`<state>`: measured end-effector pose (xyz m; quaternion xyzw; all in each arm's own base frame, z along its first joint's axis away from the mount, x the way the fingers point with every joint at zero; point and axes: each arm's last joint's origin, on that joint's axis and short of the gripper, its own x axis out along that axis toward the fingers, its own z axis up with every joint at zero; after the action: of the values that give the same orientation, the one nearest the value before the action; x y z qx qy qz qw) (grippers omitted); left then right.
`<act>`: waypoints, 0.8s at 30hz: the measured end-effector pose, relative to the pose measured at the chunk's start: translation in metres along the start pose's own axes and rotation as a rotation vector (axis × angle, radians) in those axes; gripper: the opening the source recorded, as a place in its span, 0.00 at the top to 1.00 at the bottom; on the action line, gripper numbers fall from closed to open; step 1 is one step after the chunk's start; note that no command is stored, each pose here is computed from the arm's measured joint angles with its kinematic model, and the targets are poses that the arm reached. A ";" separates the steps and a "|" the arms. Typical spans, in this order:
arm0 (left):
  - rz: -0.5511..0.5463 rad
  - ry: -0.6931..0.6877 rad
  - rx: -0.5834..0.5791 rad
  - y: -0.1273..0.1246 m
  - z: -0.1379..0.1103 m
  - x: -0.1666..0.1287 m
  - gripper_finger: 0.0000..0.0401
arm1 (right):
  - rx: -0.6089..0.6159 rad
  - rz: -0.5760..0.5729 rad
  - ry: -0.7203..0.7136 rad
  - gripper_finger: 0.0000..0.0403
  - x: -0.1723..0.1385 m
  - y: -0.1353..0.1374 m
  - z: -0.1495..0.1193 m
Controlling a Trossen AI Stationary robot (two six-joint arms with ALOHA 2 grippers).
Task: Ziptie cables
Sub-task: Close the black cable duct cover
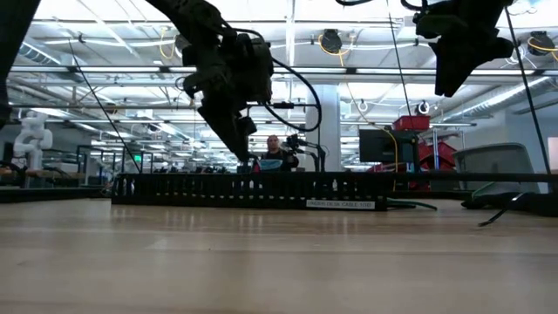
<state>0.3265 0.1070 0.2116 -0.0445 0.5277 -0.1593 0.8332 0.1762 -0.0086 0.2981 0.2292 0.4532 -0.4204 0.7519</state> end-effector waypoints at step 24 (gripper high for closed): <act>0.190 -0.168 -0.216 0.007 0.021 -0.007 0.52 | 0.004 0.010 -0.002 0.68 0.000 0.001 0.000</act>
<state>0.3442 0.1134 0.2250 -0.0966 0.4722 -0.0179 0.8760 0.1772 -0.0085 0.2981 0.2327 0.4505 -0.4176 0.7540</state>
